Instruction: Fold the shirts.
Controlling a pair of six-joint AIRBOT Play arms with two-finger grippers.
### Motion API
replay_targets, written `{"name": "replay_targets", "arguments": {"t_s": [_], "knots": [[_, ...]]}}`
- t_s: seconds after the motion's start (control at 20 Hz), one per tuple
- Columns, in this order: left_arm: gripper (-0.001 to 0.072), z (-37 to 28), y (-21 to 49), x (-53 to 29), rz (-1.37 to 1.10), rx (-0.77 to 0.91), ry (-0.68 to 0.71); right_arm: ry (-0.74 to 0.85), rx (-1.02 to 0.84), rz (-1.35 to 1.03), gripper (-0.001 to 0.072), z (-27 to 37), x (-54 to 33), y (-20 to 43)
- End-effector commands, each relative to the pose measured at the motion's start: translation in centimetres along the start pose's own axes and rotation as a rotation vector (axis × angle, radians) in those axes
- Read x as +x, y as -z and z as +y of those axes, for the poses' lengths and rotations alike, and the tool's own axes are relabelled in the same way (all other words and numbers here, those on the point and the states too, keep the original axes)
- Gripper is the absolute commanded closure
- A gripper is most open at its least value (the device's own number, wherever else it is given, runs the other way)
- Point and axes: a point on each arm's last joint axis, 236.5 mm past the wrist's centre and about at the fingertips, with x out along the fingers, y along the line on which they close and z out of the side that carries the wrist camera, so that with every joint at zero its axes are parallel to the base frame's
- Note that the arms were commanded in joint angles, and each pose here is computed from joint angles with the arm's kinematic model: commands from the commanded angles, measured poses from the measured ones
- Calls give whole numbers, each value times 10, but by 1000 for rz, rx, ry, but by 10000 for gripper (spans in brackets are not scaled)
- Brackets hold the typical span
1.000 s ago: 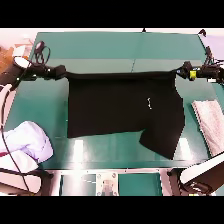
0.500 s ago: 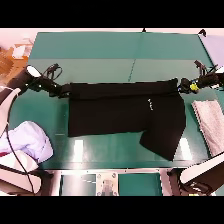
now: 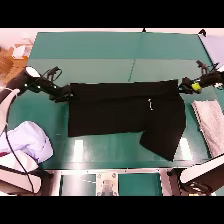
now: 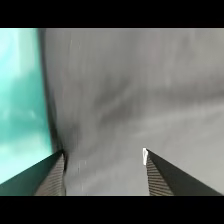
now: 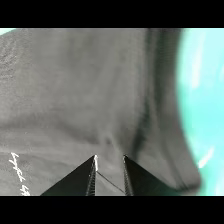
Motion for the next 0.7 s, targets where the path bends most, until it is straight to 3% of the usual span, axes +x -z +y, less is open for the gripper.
{"name": "replay_targets", "arguments": {"t_s": [0.0,0.25,0.45,0.65], "knots": [[136,-1,49,-34,170,-88,48,-1,73,-11,491,-4,-44,15],[134,-3,125,-57,34,-166,20,36,266,-52,498,-34,-79,113],[134,-17,194,-15,-56,-216,71,89,517,-195,497,-68,-79,183],[134,-22,229,37,-70,-305,96,106,640,-235,497,-80,-66,223]]}}
